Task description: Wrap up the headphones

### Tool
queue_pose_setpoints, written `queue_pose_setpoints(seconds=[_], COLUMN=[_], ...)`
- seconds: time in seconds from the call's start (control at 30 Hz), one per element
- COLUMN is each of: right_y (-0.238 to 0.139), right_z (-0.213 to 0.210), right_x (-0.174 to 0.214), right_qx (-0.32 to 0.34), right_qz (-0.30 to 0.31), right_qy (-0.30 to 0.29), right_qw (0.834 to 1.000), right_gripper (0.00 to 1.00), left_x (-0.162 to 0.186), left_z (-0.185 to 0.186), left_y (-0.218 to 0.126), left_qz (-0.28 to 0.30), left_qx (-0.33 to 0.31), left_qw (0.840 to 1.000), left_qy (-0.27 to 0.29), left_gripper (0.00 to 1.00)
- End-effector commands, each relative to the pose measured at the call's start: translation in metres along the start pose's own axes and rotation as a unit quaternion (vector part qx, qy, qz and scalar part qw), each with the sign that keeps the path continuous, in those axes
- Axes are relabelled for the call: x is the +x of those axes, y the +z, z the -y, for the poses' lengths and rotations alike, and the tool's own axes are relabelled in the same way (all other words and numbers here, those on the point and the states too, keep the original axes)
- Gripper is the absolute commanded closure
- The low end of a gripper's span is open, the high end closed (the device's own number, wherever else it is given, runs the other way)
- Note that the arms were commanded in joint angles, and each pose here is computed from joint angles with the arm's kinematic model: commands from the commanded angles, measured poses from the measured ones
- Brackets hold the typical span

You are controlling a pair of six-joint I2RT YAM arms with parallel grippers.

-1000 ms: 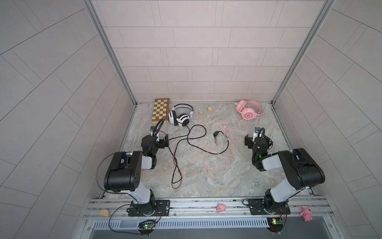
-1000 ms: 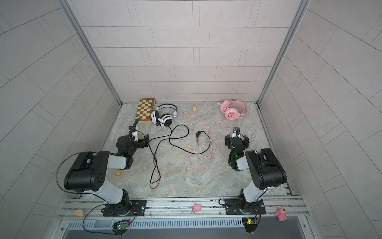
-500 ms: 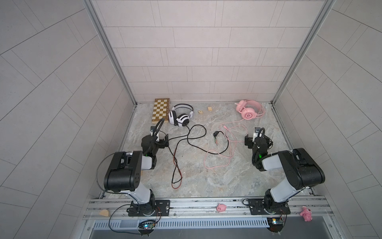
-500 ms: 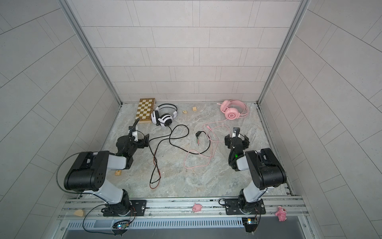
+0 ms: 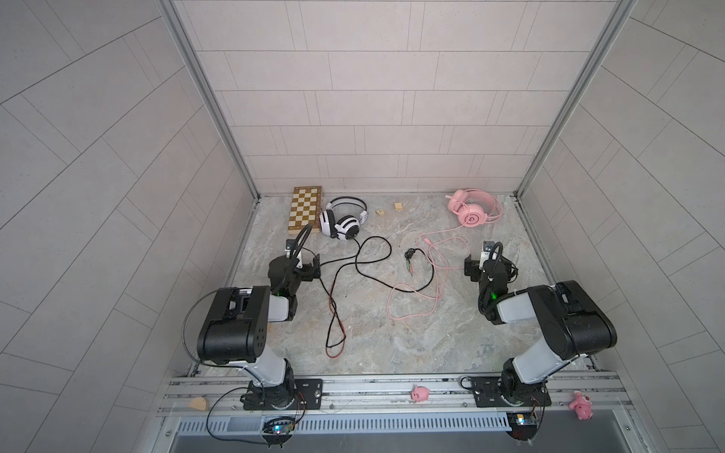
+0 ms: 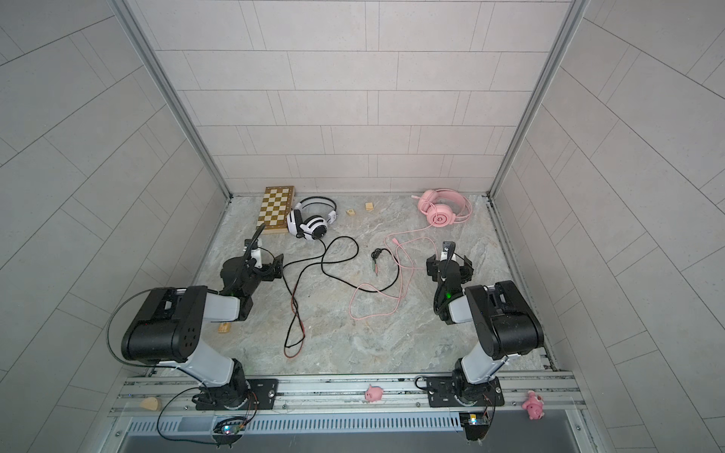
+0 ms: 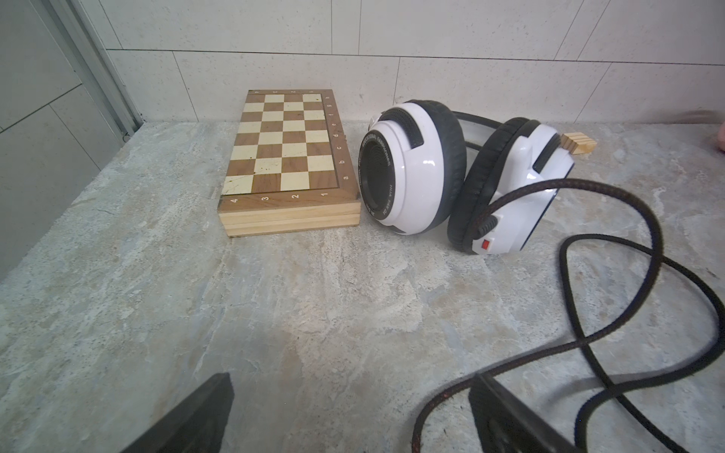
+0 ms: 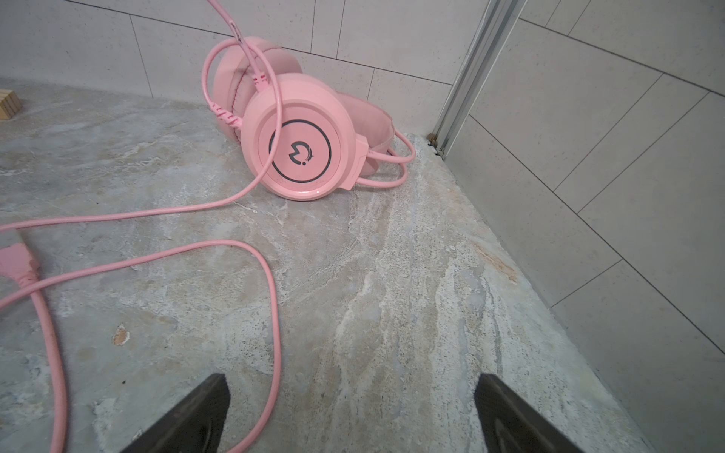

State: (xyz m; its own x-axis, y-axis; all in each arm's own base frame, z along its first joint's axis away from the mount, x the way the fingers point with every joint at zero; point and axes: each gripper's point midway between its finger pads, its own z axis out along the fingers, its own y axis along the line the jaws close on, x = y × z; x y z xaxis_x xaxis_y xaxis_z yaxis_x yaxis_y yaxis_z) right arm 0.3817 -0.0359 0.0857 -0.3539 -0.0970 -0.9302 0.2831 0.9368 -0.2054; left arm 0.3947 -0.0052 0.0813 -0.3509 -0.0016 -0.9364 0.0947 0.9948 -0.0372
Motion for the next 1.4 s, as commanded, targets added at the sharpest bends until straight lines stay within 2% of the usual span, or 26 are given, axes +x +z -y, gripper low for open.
queue_pose_setpoints(seconds=[0.0, 0.17, 0.3, 0.4, 0.43, 0.53, 0.63, 0.8, 0.97, 1.03, 1.13, 1.3, 1.37], right_y=[0.0, 0.0, -0.015, -0.024, -0.027, -0.036, -0.038, -0.037, -0.031, -0.032, -0.036, -0.048, -0.047], right_z=[0.003, 0.003, 0.014, 0.022, 0.027, 0.041, 0.018, -0.032, -0.095, -0.123, -0.162, -0.241, -0.269], right_x=[-0.01, -0.01, -0.025, -0.044, -0.051, -0.059, -0.073, -0.095, -0.092, -0.095, -0.101, -0.119, -0.124], right_qx=[0.005, 0.006, 0.025, 0.032, 0.038, 0.056, -0.033, -0.162, -0.251, -0.274, -0.283, -0.31, -0.309], right_qz=[0.013, 0.014, 0.036, 0.028, 0.022, -0.018, -0.032, -0.087, -0.201, -0.23, -0.245, -0.262, -0.274], right_qy=[0.011, 0.011, 0.02, 0.022, 0.035, 0.129, 0.168, 0.212, 0.253, 0.247, 0.213, 0.165, 0.152], right_qw=[1.0, 1.0, 0.999, 0.999, 0.998, 0.99, 0.985, 0.96, 0.912, 0.901, 0.902, 0.899, 0.898], right_gripper=[0.01, 0.01, 0.01, 0.01, 0.01, 0.0, 0.0, 0.02, 0.01, 0.01, 0.02, 0.03, 0.05], left_x=[-0.007, -0.008, -0.019, -0.03, -0.034, -0.047, -0.064, -0.092, -0.112, -0.113, -0.102, -0.064, -0.065], left_z=[0.0, -0.002, -0.023, -0.029, -0.032, -0.043, -0.054, -0.051, -0.019, -0.007, 0.01, 0.014, 0.025], left_y=[0.001, -0.001, -0.017, -0.03, -0.033, -0.043, -0.058, -0.085, -0.094, -0.097, -0.094, -0.093, -0.092], left_qz=[0.012, 0.017, 0.044, 0.036, 0.025, 0.001, -0.021, -0.098, -0.159, -0.176, -0.189, -0.236, -0.234], left_qx=[0.004, -0.002, -0.07, -0.093, -0.103, -0.139, -0.181, -0.189, -0.065, -0.033, 0.017, 0.017, 0.05], left_qw=[1.0, 1.0, 0.996, 0.994, 0.993, 0.983, 0.957, 0.942, 0.952, 0.953, 0.951, 0.937, 0.933], left_qy=[0.0, 0.0, -0.026, -0.04, -0.053, -0.12, -0.227, -0.26, -0.254, -0.243, -0.246, -0.257, -0.269], left_gripper=[0.0, 0.0, 0.0, 0.0, 0.0, 0.0, 0.0, 0.0, 0.0, 0.0, 0.0, 0.0, 0.0])
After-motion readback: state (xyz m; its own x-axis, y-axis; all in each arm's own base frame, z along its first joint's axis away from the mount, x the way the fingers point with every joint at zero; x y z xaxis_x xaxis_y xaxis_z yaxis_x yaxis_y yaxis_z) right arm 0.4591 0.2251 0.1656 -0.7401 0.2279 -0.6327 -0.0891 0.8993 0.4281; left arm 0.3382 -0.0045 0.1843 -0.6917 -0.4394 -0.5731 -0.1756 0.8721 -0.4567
